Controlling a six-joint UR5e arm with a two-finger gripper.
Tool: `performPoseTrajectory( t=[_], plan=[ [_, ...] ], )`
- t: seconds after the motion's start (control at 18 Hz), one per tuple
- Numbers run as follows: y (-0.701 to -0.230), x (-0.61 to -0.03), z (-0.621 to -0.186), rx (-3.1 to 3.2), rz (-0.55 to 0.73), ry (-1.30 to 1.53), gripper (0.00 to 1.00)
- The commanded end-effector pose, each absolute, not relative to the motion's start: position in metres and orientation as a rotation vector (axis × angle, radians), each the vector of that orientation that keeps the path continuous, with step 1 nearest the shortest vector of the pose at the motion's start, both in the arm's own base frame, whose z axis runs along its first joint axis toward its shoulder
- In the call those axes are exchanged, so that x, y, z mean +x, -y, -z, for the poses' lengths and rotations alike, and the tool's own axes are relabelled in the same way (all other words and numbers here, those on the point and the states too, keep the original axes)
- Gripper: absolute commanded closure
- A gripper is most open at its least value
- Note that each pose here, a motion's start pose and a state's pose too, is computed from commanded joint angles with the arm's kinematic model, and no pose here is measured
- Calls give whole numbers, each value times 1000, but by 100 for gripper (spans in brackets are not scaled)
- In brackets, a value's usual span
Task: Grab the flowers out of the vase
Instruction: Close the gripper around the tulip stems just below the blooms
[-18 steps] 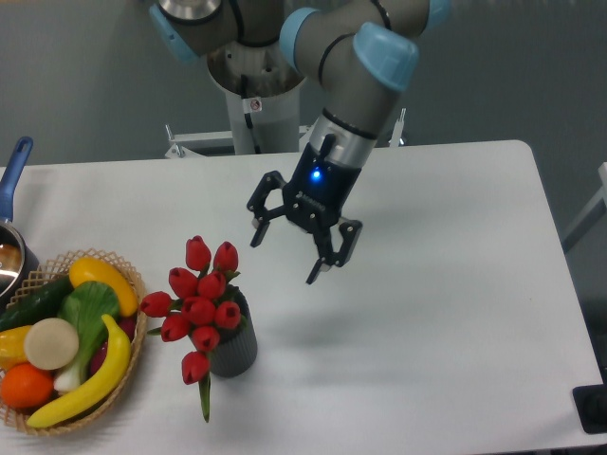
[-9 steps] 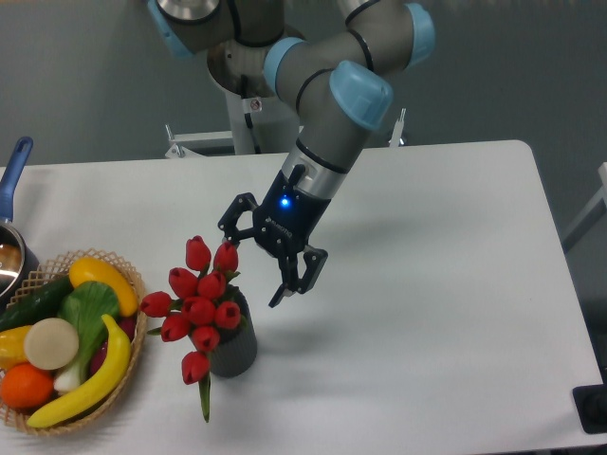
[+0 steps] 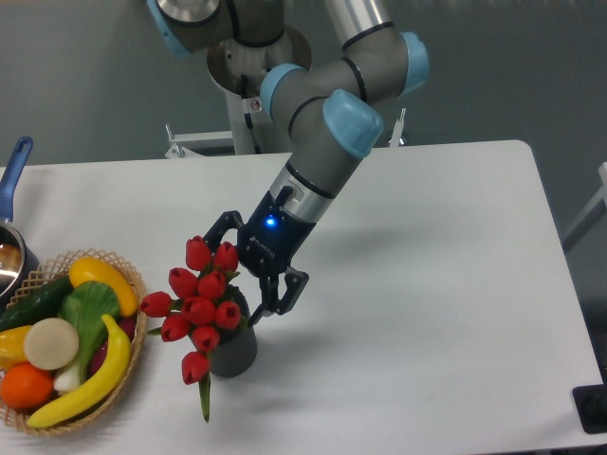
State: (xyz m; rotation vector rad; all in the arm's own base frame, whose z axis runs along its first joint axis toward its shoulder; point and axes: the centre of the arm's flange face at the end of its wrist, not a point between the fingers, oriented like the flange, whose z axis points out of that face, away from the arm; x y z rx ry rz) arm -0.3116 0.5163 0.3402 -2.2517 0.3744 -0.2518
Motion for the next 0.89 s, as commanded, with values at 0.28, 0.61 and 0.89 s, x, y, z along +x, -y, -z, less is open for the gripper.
performPoseTrajectory(
  t=[0.28,0.61,0.89],
  plan=[
    [-519,-310,-336,-2244,272,-376,0],
    [-520,-312,-338,-2219,281,-375,36],
    [-520,-313,-337,-2221,283,-371,52]
  ],
)
